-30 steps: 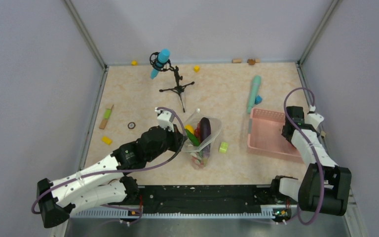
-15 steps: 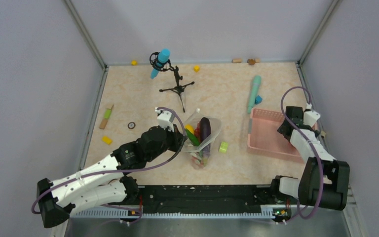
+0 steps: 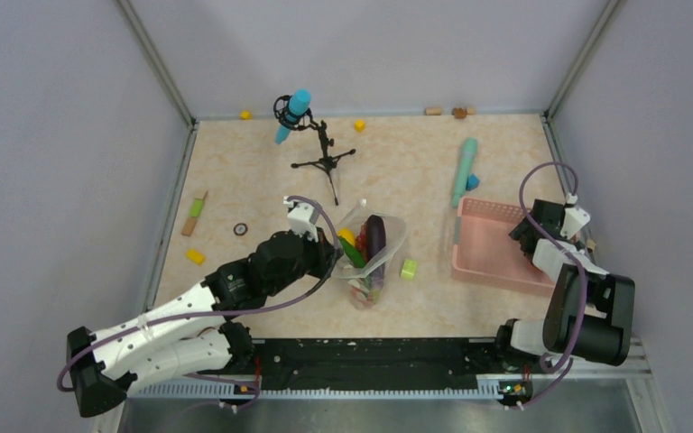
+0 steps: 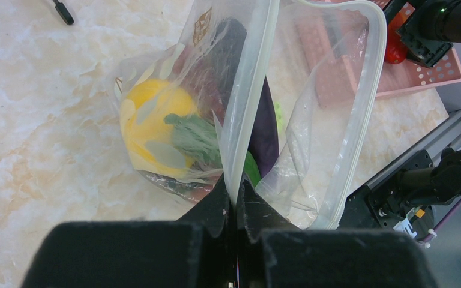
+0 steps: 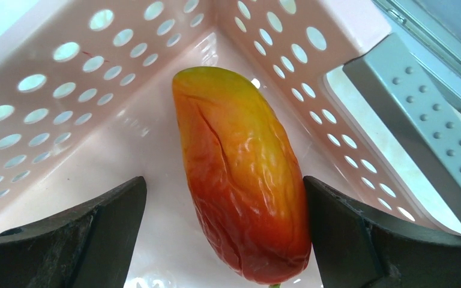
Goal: Place the food in the zip-top bag and seal the zipper
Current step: Pick up the fake fruit from the bin.
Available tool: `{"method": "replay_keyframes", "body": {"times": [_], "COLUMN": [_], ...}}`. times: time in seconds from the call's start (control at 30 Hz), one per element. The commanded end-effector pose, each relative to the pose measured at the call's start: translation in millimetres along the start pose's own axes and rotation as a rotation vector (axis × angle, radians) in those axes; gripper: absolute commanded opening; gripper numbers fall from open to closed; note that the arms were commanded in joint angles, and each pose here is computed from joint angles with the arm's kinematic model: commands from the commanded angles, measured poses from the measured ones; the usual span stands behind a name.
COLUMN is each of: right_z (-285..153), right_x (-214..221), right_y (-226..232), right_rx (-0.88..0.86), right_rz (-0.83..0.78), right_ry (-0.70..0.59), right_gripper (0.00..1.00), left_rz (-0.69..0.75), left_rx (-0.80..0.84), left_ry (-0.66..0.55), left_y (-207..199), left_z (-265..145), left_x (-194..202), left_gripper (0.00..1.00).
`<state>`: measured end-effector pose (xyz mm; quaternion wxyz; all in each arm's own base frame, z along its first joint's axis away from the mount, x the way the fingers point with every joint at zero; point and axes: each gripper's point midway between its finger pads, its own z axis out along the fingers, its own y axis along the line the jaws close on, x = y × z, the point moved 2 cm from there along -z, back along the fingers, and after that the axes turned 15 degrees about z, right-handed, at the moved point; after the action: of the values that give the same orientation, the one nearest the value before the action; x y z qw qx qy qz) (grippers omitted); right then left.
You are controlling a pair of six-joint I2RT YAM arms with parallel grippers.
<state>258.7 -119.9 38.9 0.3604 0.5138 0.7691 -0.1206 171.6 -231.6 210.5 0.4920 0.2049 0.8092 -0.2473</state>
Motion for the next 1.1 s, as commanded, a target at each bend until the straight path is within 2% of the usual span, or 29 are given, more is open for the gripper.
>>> {"method": "replay_keyframes", "body": {"times": [0.0,0.27,0.4,0.77,1.07], "right_z": [2,5,7,5,-3], "right_x": [1,2,5,8,4], "right_y": [2,1,6,13,15], "right_rx": [-0.047,-0.068,-0.088,-0.126,-0.151], "right_rz": [0.036,0.066,0.065,0.089,0.106], "right_ry": [-0.025,-0.058,-0.036,-0.014,-0.025], "right_gripper": [0.98,0.98,0.94,0.63,0.47], "left_rz": [-0.006,-0.009,-0.007,0.005,0.008], "left_rx": [0.016,0.016,0.018,-0.017,-0.028], "left_ry": [-0.051,-0.052,-0.048,-0.045,-0.048], "left_y": [-3,-3,-3,2,4], "left_z": [-2,-1,0,3,4], "left_x": [-11,-10,-9,-8,-7], "left_gripper": [0.00,0.00,0.00,0.00,0.00]}}
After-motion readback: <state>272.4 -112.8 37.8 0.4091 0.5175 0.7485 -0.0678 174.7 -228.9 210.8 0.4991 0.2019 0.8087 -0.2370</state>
